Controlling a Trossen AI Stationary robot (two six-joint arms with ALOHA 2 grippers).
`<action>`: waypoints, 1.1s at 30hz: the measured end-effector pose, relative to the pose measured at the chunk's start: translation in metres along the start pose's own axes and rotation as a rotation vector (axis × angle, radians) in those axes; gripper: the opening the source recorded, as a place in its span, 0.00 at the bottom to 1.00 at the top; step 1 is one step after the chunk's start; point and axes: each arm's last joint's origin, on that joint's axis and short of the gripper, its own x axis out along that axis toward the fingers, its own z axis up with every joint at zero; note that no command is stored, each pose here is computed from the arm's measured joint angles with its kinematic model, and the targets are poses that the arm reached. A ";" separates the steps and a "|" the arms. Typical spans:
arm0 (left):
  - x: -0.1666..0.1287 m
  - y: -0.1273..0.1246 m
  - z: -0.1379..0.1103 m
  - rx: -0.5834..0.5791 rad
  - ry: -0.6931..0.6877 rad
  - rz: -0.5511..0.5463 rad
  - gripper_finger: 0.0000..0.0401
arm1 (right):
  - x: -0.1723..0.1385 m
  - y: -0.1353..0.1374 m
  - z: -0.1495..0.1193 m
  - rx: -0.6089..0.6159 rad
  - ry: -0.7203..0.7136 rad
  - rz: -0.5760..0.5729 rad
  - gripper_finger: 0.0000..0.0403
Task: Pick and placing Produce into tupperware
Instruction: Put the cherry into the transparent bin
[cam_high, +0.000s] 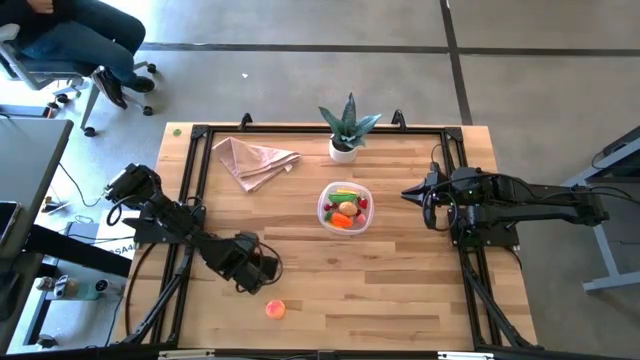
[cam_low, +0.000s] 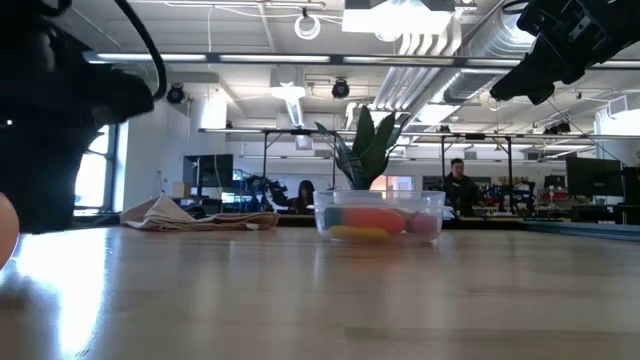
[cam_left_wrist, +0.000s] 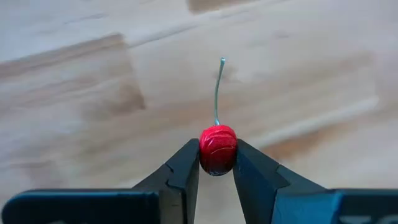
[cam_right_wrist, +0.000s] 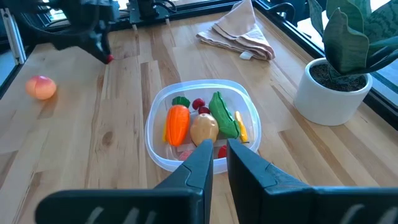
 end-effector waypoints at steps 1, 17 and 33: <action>-0.003 -0.003 0.000 0.021 -0.013 -0.018 0.21 | 0.000 0.000 0.000 0.000 0.001 0.000 0.09; -0.048 -0.080 0.077 0.499 -0.343 -0.193 0.21 | 0.000 0.000 0.000 0.000 0.001 0.000 0.09; -0.030 -0.112 0.217 0.733 -0.349 -0.512 0.21 | 0.000 0.000 0.000 0.000 0.000 0.001 0.09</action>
